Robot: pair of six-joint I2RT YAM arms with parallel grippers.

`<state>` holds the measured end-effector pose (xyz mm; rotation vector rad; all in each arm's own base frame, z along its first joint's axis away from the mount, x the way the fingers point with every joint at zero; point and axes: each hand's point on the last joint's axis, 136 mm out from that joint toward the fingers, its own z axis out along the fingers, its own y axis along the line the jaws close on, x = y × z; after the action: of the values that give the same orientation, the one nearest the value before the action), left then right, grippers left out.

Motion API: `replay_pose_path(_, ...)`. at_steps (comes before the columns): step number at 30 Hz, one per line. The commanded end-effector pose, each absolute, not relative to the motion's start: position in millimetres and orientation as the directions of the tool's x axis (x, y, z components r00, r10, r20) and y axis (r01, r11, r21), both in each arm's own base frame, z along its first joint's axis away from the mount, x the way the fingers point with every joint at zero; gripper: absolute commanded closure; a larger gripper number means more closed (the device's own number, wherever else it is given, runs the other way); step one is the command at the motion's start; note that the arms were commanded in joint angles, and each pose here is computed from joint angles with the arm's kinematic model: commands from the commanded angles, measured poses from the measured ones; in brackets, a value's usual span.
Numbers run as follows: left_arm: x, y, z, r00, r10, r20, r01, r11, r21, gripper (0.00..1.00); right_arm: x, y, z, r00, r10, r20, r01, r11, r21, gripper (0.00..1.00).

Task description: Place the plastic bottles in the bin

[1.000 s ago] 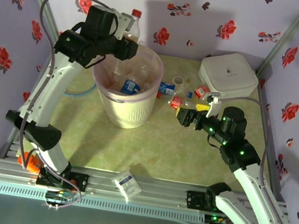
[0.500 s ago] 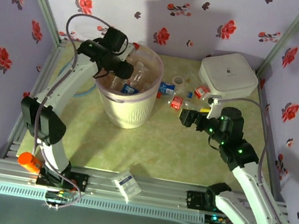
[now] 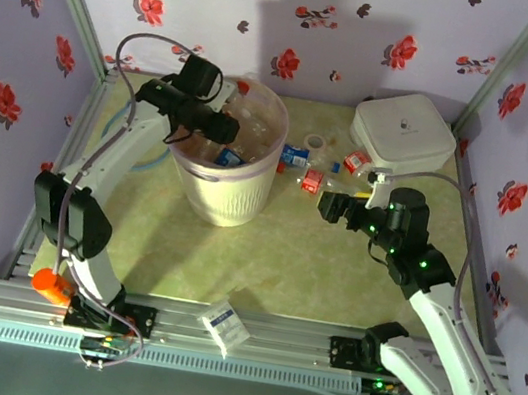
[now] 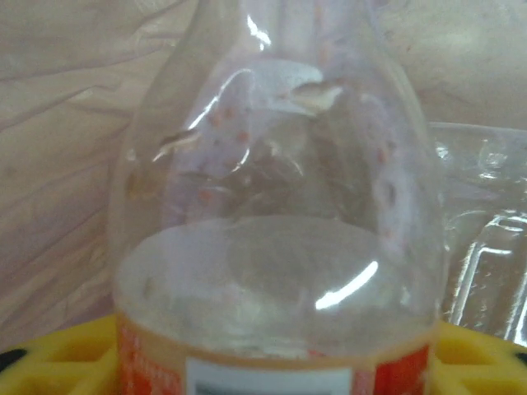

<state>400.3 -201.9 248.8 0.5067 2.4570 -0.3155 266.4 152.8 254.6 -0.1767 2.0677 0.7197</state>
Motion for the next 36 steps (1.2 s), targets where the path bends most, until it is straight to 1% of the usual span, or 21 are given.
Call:
replay_pose_path(1,391.0,-210.5,256.5,-0.747,0.273,-0.607,0.447,0.881,-0.155,0.27,269.2,147.9,249.3,-0.578,0.146,-0.803,-0.365,0.834,0.414,0.01)
replay_pose_path(3,388.5,-207.6,275.9,-0.721,0.267,-0.640,0.453,0.880,-0.143,0.21,269.5,147.9,248.9,-0.579,0.145,-0.802,-0.365,0.834,0.414,0.01)
replay_pose_path(6,388.3,-201.2,301.3,-0.680,0.255,-0.687,0.449,0.886,-0.114,0.19,270.2,148.5,248.0,-0.583,0.149,-0.799,-0.362,0.832,0.420,0.01)
replay_pose_path(10,391.3,-199.1,313.2,-0.658,0.238,-0.714,0.440,0.891,-0.109,0.26,272.3,149.1,247.2,-0.589,0.153,-0.794,-0.357,0.831,0.426,0.01)
replay_pose_path(13,394.8,-200.4,311.1,-0.652,0.230,-0.722,0.438,0.892,-0.112,0.33,272.9,149.2,247.0,-0.591,0.159,-0.791,-0.353,0.831,0.430,0.01)
replay_pose_path(15,398.1,-201.9,303.9,-0.657,0.228,-0.719,0.435,0.893,-0.115,0.39,273.1,149.1,245.0,-0.596,0.159,-0.787,-0.348,0.832,0.432,0.01)
replay_pose_path(21,405.6,-207.5,273.5,-0.688,0.218,-0.692,0.421,0.897,-0.136,0.61,275.2,150.3,244.0,-0.607,0.162,-0.778,-0.340,0.832,0.439,0.01)
replay_pose_path(26,393.7,-211.5,247.2,-0.722,0.214,-0.658,0.411,0.898,-0.159,0.68,275.9,149.4,238.5,-0.617,0.161,-0.770,-0.329,0.836,0.438,0.01)
replay_pose_path(30,379.3,-215.5,210.3,-0.766,0.224,-0.602,0.399,0.900,-0.174,0.73,279.8,147.0,229.6,-0.631,0.160,-0.759,-0.301,0.851,0.430,0.01)
replay_pose_path(33,373.6,-213.6,186.0,-0.794,0.211,-0.570,0.374,0.909,-0.185,0.76,283.5,139.0,222.9,-0.646,0.169,-0.745,-0.247,0.877,0.413,0.01)
replay_pose_path(36,372.0,-209.7,175.8,-0.801,0.199,-0.564,0.354,0.918,-0.179,0.77,286.3,124.0,214.2,-0.657,0.186,-0.731,-0.162,0.912,0.378,0.01)
